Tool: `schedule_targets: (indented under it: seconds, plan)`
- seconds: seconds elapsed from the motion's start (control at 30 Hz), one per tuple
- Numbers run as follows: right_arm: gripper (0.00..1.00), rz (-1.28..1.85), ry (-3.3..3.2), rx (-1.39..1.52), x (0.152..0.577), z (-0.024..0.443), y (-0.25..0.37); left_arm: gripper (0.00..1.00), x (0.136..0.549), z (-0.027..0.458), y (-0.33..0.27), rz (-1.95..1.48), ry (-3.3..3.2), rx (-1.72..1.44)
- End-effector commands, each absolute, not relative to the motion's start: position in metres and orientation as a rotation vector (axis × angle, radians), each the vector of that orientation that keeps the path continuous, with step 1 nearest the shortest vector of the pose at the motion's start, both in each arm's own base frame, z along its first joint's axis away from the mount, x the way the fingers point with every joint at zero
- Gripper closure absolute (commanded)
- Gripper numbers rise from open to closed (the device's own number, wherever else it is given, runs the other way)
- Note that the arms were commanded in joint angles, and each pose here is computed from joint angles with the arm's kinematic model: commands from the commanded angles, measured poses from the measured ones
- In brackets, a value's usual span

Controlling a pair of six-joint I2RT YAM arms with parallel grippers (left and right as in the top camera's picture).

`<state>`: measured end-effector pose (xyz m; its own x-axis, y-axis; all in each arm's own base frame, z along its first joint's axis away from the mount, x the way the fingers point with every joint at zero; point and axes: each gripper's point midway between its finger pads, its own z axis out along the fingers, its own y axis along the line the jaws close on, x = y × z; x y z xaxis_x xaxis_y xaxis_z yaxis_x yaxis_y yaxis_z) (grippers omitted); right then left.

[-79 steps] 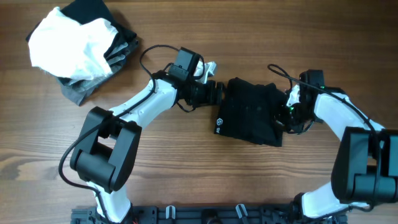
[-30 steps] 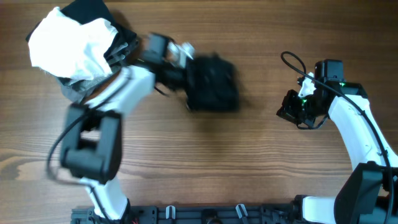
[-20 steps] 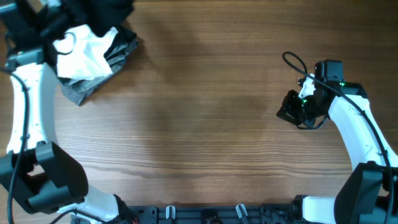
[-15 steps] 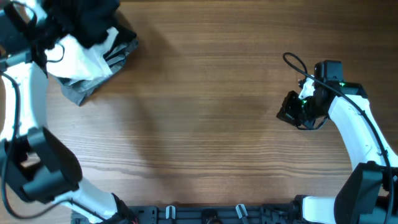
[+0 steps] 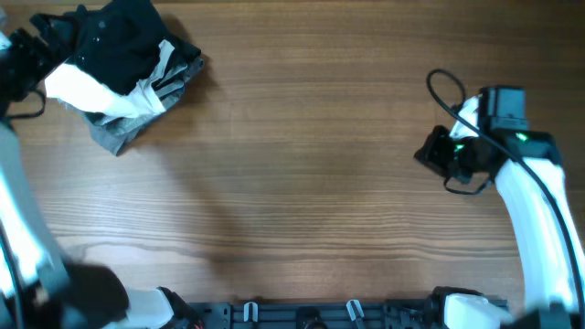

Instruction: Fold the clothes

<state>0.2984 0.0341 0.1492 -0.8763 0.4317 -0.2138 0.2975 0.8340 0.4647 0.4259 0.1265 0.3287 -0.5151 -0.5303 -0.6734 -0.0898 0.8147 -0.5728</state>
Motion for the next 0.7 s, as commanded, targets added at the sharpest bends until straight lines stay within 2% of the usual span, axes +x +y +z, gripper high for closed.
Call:
schedule_targets:
  seconds: [0.0, 0.07, 0.17, 0.23, 0.27, 0.3, 0.43, 0.67]
  plan:
    - [0.91, 0.564, 2.411, 0.246, 0.297, 0.248, 0.04, 0.0, 0.366, 0.393, 0.06, -0.433, 2.032, 0.014]
    - [0.82, 0.524, 2.267, 0.058, 0.28, 0.292, 0.051, 0.0, 0.324, 0.397, 0.018, -0.416, 2.074, 0.171]
    - [0.71, 0.51, 2.088, -0.064, 0.248, 0.337, 0.064, 0.0, 0.275, 0.396, -0.013, -0.379, 2.14, 0.201]
    - [0.27, 0.502, 2.019, -0.086, 0.223, 0.352, 0.065, 0.0, 0.234, 0.396, -0.027, -0.339, 2.166, 0.21]
    - [0.11, 0.5, 2.01, -0.089, 0.215, 0.354, 0.065, 0.0, 0.221, 0.397, -0.029, -0.327, 2.168, 0.208]
    - [0.01, 0.498, 2.01, -0.088, 0.206, 0.354, 0.065, 0.0, 0.209, 0.397, -0.03, -0.312, 2.169, 0.203]
    - [0.0, 0.502, 2.042, -0.076, 0.197, 0.346, 0.065, 0.0, 0.175, 0.405, -0.032, -0.231, 2.117, 0.197]
    - [0.0, 0.541, 2.075, -0.012, 0.196, 0.34, 0.065, 0.0, 0.164, 0.413, -0.038, -0.229, 2.065, 0.219]
